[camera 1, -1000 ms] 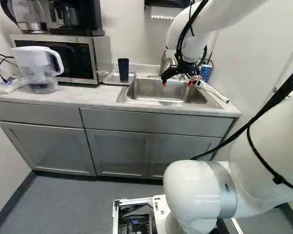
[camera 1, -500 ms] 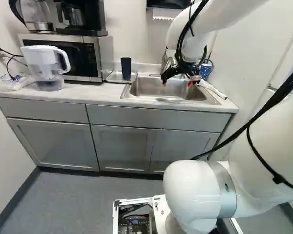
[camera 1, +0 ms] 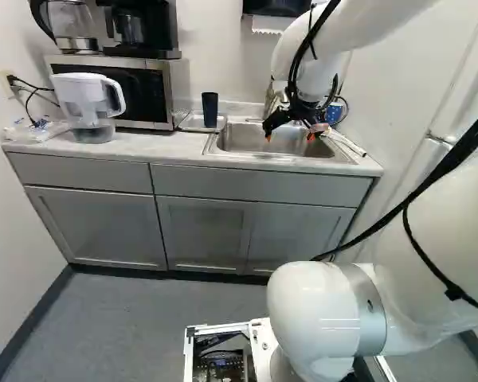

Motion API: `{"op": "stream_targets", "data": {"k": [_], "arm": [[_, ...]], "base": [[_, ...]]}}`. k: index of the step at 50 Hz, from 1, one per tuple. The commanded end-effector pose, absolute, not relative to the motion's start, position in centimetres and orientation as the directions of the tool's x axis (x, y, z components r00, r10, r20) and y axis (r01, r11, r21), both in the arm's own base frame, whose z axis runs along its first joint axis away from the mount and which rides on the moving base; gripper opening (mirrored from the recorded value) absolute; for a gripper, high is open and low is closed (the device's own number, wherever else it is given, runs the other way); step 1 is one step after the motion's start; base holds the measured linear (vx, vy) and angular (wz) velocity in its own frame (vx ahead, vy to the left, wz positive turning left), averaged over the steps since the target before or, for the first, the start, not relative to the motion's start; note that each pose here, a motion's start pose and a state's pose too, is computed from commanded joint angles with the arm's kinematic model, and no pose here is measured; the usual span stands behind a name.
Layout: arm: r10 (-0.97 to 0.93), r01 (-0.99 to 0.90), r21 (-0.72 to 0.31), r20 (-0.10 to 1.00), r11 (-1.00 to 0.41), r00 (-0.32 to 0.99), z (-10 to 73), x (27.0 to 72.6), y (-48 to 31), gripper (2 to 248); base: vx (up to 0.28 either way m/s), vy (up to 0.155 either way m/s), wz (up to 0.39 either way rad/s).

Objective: Rinse the cup and place it in the tray

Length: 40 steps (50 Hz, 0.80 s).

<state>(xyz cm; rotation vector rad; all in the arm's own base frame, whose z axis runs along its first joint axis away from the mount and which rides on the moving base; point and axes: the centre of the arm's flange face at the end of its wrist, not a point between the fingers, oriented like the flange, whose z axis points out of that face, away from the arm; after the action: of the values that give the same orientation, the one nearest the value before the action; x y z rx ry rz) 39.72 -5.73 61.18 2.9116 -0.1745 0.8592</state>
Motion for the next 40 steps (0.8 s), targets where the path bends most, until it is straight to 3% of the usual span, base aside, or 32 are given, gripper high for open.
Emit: {"op": "stream_targets", "data": {"k": [26, 40], "arm": [[-0.081, -0.138, 0.064, 0.546, -0.988, 0.834, 61.18, 39.72, -5.73, 247], [-0.081, -0.138, 0.064, 0.546, -0.988, 0.834, 61.18, 39.72, -5.73, 247]], "base": [[-0.110, 0.044, -0.005], [-0.114, 0.014, -0.142]]}}
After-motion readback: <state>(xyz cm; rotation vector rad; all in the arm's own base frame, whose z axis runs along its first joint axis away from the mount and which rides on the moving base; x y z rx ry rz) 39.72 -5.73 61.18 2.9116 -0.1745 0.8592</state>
